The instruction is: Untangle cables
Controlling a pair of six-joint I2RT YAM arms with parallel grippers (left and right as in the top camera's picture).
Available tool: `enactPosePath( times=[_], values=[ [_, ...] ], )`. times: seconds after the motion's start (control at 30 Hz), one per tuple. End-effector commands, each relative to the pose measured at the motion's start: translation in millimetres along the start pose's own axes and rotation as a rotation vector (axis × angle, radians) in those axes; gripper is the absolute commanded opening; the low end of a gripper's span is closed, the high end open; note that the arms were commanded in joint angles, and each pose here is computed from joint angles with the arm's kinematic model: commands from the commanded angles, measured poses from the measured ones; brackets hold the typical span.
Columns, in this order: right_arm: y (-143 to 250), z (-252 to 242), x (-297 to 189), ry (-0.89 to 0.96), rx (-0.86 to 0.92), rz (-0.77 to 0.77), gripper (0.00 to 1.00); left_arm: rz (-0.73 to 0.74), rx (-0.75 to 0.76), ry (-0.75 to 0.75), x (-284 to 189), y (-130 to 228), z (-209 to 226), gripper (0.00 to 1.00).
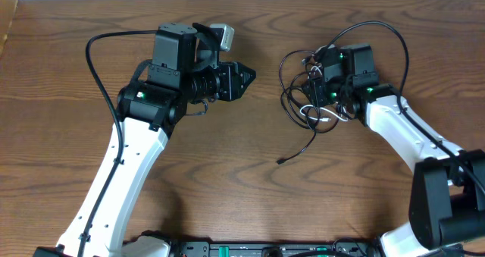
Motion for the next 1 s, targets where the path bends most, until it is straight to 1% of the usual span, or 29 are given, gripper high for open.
enactPosePath(
  times=[0.0,0.07,0.1,0.13,0.17,0.2,0.3,0.33,0.43,0.53,0.63,0.67,0.73,0.87,0.97],
  values=[
    [14,-4,15,0.003,-0.011,0.055,0.48,0.021,0.010,0.006,4,4,1,0.43],
    [19,-4,20,-0.003,-0.006,0.073,0.46,0.020,0.010,0.006,4,4,1,0.43],
    [20,-4,20,-0.003,-0.005,0.077,0.42,0.020,0.013,0.006,4,4,1,0.43],
    [21,-4,21,-0.004,-0.003,0.081,0.29,0.020,0.013,0.006,4,4,1,0.43],
    [22,-4,21,-0.004,-0.003,0.082,0.10,0.021,0.013,0.006,4,4,2,0.43],
    [22,-4,20,-0.006,-0.001,0.084,0.01,0.021,0.013,0.006,4,4,2,0.43],
    [18,2,17,-0.041,0.028,0.070,0.01,0.021,0.012,0.006,4,4,2,0.43],
    [15,7,14,-0.079,0.029,0.054,0.01,0.022,0.012,0.005,4,4,2,0.43],
    [-5,20,-2,-0.155,0.015,-0.018,0.01,0.028,0.008,0.003,4,5,2,0.43],
    [-32,24,-26,-0.146,0.025,-0.101,0.01,0.041,0.000,-0.001,4,8,3,0.43],
    [-68,29,-65,-0.134,0.024,-0.215,0.01,0.058,-0.010,-0.006,4,12,5,0.43],
    [-91,34,-93,-0.128,0.022,-0.279,0.01,0.067,-0.011,0.004,4,13,3,0.43],
    [-114,36,-126,-0.114,0.033,-0.335,0.01,0.088,0.013,0.053,4,16,-3,0.44],
    [-145,42,-182,-0.091,0.038,-0.405,0.01,0.114,0.018,0.102,5,19,-8,0.43],
    [-158,49,-215,-0.077,0.043,-0.414,0.01,0.124,0.028,0.119,9,20,-10,0.44]
  ],
)
Point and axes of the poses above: each gripper's point midway between its finger pads, its own x axis out along the fingers, its own z axis along the line the jaws close on, y = z × x, the point moved 4 cm from there along -x, back along the fingers, and after that the axes turned 9 degrees about -x, right-handed, at the moved point
